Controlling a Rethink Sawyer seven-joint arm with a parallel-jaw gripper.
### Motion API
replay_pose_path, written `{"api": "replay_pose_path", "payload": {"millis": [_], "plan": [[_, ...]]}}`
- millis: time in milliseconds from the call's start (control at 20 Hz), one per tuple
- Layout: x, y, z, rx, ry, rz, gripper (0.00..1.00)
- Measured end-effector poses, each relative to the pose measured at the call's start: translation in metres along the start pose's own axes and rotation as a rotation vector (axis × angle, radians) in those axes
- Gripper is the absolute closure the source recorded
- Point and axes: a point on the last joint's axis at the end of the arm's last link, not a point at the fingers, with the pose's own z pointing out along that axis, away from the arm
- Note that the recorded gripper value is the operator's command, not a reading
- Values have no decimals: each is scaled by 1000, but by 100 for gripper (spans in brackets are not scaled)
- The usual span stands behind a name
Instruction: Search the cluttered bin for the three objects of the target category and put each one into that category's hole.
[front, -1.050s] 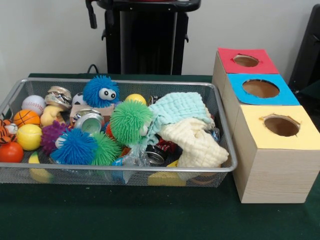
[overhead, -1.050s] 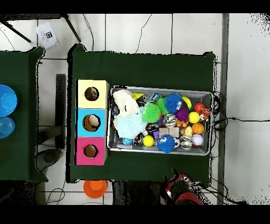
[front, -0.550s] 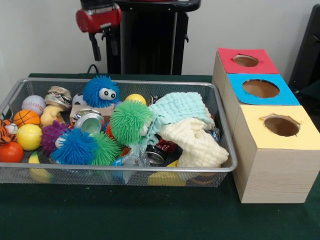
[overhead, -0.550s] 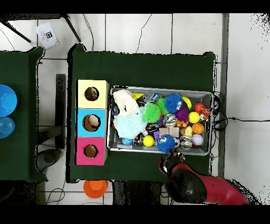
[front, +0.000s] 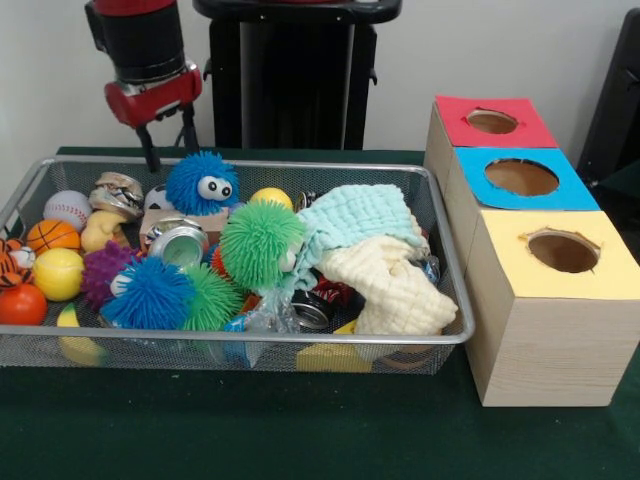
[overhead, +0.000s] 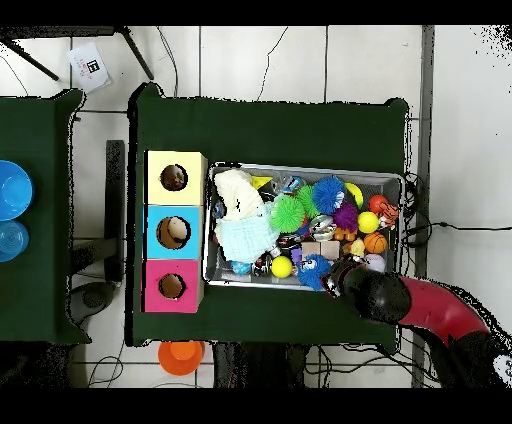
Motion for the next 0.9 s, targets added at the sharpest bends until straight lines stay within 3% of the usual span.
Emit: {"api": "replay_pose_path", "payload": {"millis": [200, 450, 600, 900], "plan": [[3, -25, -4, -47, 58, 15, 0], [5, -47, -7, -70, 124, 14, 0], [6, -64, -5, -49, 167, -9, 0], [8, -100, 0, 39, 215, -58, 0]]}}
